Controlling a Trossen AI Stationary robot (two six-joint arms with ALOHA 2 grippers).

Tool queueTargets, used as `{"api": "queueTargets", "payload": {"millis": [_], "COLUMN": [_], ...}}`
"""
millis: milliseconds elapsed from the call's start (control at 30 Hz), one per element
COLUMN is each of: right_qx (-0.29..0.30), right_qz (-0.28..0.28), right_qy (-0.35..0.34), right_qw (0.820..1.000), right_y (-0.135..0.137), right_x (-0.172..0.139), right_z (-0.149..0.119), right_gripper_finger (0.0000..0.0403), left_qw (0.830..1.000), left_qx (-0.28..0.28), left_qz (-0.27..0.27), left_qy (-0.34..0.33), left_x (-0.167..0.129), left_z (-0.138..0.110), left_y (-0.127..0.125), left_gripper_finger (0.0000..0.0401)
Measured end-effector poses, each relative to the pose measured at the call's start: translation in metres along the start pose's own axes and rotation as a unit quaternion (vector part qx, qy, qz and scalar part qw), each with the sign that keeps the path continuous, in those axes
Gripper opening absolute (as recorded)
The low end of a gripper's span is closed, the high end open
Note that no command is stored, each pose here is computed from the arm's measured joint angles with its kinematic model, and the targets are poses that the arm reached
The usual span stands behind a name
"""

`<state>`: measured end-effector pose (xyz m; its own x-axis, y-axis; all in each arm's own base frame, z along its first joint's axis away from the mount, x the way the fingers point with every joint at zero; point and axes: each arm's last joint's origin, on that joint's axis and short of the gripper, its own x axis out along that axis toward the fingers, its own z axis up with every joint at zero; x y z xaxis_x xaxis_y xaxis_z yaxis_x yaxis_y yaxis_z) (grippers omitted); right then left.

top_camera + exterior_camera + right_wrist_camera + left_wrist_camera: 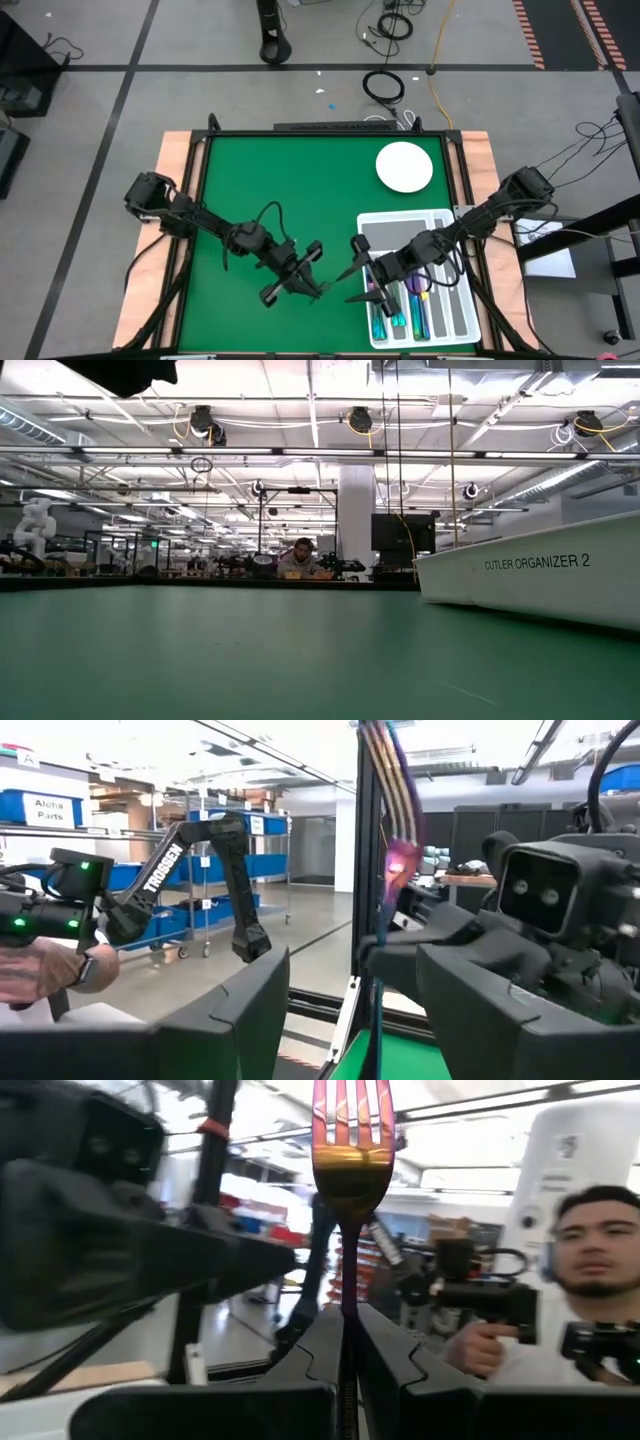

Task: Sort silverware
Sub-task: Put the fork into the utensil organizer

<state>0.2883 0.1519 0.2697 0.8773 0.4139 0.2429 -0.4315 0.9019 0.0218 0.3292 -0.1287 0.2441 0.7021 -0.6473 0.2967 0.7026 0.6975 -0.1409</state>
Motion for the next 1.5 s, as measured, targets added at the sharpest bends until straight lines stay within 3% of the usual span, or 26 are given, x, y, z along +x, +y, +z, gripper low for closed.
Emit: {"api": "queueTargets", "payload": {"millis": [133,400,567,933,1200,1500], "right_qx": [-0.001,-0.002,0.0,-0.012,-0.013,-0.014], "right_qz": [-0.005,-0.005,0.027,-0.001,-0.001,0.022], "right_qy": [-0.002,-0.002,-0.001,-0.001,0.007,0.017], "right_qw": [1.0,1.0,1.0,1.0,1.0,1.0], "right_y": [-0.002,-0.004,-0.002,0.001,0.001,0.002], "right_x": [0.0,0.0,0.0,0.0,0.0,0.0], "right_z": [0.0,0.0,0.0,0.0,-0.001,-0.003], "right_gripper_finger": [0.0205,0.0204,0.0204,0.0203,0.0203,0.0203], "left_qw": [1.0,1.0,1.0,1.0,0.999,0.992], "left_qx": [-0.006,-0.005,-0.004,-0.008,-0.033,-0.105], "left_qz": [0.029,-0.008,0.005,0.002,-0.005,-0.024], "left_qy": [0.01,0.008,0.01,0.023,0.043,0.065], "left_x": [0.005,0.026,0.03,0.032,0.032,0.027], "left_z": [-0.003,-0.005,-0.005,-0.006,-0.01,-0.009], "left_y": [0.004,0.014,0.028,0.032,0.032,0.042], "left_gripper_finger": [0.0018,0.0018,0.0018,0.0018,0.0018,0.0018]}}
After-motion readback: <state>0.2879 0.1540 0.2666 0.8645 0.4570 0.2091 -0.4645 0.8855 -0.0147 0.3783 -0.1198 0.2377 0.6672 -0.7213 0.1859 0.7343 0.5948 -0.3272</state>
